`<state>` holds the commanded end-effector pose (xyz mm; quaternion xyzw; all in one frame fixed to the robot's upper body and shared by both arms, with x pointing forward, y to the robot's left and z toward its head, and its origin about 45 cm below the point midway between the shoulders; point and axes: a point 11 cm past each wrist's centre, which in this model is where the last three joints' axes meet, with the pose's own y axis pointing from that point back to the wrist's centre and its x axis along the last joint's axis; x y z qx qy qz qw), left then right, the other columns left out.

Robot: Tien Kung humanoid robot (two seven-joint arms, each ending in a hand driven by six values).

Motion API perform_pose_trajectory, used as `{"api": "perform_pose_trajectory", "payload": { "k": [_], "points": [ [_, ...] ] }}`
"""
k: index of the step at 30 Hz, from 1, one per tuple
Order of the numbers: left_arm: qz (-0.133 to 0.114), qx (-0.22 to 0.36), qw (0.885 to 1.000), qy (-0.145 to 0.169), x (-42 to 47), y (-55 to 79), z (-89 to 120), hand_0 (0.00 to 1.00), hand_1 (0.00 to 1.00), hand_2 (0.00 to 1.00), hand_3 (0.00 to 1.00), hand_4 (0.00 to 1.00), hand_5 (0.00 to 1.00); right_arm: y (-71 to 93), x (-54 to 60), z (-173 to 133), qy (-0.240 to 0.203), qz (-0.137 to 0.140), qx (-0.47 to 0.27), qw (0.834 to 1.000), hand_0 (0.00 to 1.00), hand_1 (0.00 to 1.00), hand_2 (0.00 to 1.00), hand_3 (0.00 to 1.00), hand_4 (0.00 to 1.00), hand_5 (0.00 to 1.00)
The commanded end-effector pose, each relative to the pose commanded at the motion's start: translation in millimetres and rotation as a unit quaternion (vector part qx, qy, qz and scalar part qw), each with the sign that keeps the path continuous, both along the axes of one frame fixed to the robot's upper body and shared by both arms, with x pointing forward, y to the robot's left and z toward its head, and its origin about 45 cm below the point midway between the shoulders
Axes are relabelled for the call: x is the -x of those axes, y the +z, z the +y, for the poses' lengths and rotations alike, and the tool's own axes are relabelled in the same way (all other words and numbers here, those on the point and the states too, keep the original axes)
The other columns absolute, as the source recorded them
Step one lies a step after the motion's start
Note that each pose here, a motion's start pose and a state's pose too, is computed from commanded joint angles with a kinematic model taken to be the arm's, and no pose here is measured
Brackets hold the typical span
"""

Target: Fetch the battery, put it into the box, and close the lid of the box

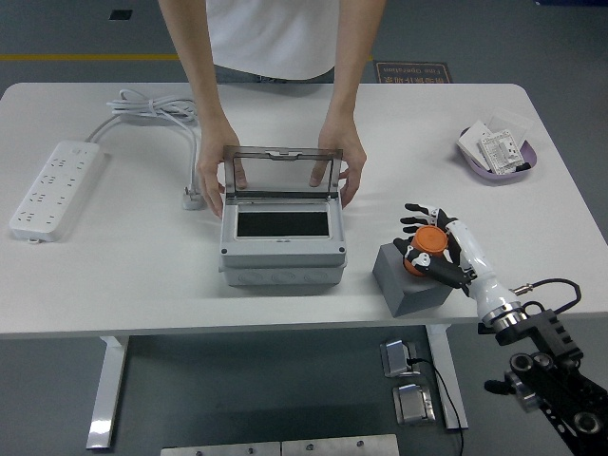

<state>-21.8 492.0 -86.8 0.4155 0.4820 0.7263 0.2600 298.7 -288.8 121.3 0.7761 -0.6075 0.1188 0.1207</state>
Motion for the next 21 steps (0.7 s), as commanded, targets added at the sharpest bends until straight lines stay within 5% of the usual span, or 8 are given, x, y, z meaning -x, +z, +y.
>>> {"api": "perform_pose_trajectory", "payload": {
  "k": [8,9,14,15,20,21],
  "points": [
    [0.001,-0.001,1.0,-0.001,0.2,0.5,1.1,0.641,0.703,0.646,0.636,0.701,0.208,0.8,-0.4,-1.3,-0.008,-0.005,0.005,1.0,0.543,0.696,0.722,0.784,0.768,0.278],
    [0.001,-0.001,1.0,-0.001,0.3,0.6,1.2,0.642,0.703,0.647,0.637,0.702,0.203,1.0,-0.5,-1.5,-0.01,-0.005,0.006,1.0,0.438,0.651,0.705,0.783,0.603,0.098],
    [0.001,-0.002,1.0,-0.001,0.1,0.9,1.8,0.642,0.703,0.647,0.637,0.702,0.203,1.9,-1.7,-2.3,-0.016,-0.01,0.01,1.0,0.438,0.651,0.705,0.783,0.603,0.098],
    [0.001,-0.002,1.0,-0.001,-0.1,0.9,1.9,0.638,0.703,0.648,0.636,0.7,0.193,2.0,-2.0,-2.3,-0.017,-0.01,0.012,1.0,0.363,0.54,0.646,0.73,0.377,0.007],
    [-0.001,-0.003,1.0,-0.002,-1.4,1.0,2.0,0.638,0.703,0.648,0.636,0.7,0.193,3.4,-5.0,-1.2,-0.021,-0.014,0.017,1.0,0.363,0.54,0.646,0.73,0.377,0.007],
    [-0.001,-0.003,1.0,-0.002,-1.7,1.0,2.0,0.636,0.703,0.65,0.635,0.701,0.188,4.0,-5.8,-1.1,-0.022,-0.016,0.018,0.999,0.311,0.464,0.607,0.661,0.002,0.002]
  ]
}}
